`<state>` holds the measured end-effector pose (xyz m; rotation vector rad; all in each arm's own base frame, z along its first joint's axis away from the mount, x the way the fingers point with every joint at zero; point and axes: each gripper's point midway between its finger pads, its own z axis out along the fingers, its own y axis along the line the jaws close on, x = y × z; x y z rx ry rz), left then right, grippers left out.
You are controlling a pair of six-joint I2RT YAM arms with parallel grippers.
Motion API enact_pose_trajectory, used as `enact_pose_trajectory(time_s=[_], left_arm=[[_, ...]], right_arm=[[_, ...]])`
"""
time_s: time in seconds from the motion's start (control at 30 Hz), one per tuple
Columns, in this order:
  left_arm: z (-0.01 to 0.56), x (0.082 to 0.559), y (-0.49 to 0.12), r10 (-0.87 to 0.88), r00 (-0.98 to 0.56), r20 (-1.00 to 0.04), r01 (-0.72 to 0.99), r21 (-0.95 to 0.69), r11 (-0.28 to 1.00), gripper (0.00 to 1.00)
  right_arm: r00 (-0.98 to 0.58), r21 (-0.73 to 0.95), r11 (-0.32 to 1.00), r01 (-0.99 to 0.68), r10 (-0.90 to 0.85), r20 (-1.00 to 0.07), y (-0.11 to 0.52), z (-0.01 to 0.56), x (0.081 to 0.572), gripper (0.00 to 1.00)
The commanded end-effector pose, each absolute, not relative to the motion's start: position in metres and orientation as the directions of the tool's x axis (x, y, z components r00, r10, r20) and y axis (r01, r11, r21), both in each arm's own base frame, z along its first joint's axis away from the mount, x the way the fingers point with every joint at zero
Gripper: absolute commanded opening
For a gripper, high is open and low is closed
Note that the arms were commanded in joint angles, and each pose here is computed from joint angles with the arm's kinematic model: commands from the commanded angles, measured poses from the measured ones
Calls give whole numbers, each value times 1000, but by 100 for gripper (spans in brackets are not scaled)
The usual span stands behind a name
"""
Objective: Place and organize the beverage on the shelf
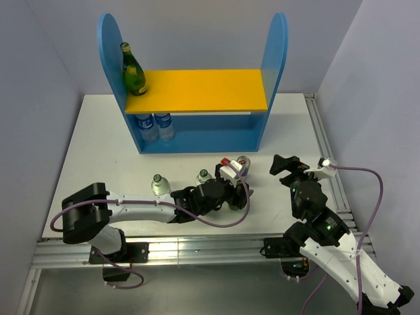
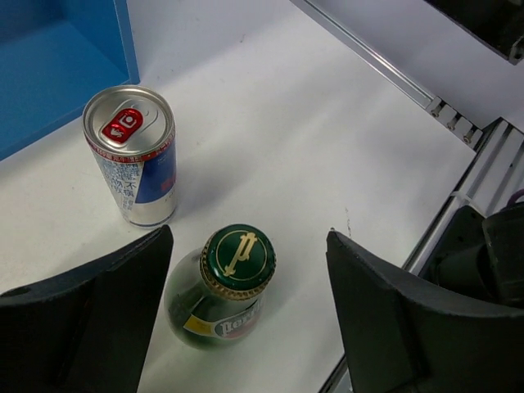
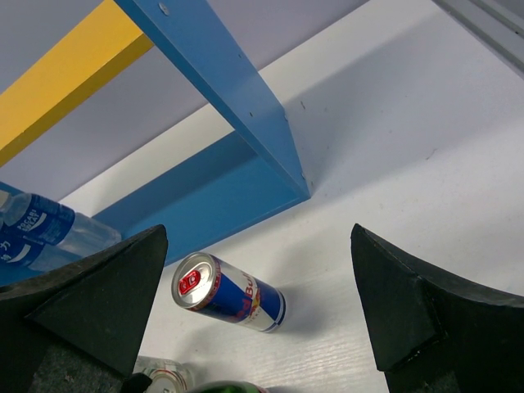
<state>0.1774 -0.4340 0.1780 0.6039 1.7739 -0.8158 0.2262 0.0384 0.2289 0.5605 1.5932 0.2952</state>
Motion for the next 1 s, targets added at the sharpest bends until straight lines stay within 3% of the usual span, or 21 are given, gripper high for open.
enact_pose_trajectory(time_s=[0.0,0.33,0.43,0.5,0.53,0.63,0.97], left_arm=[[196,185,-446,-64,-306,-950,710,-273,650,80],[181,193,-457,-51,-302,-952,694,-256,673,56],[180,193,-459,-54,-307,-950,694,-262,670,32],[182,194,-459,-54,-305,-951,693,-261,673,22],[182,194,-459,-55,-304,-951,690,-260,676,11],[185,195,-457,-56,-302,-952,683,-257,684,0],[218,206,-434,-52,-261,-964,609,-207,766,0]], right_arm=[[-4,525,833,172,534,-846,38,237,226,100],[-14,526,835,160,535,-845,42,235,227,100],[-18,524,837,159,533,-846,43,235,227,100],[-17,526,836,157,535,-845,43,236,228,100],[-24,523,838,154,533,-846,45,234,228,100],[-25,525,838,151,534,-845,46,234,229,100],[-22,530,835,146,538,-843,45,234,227,100]])
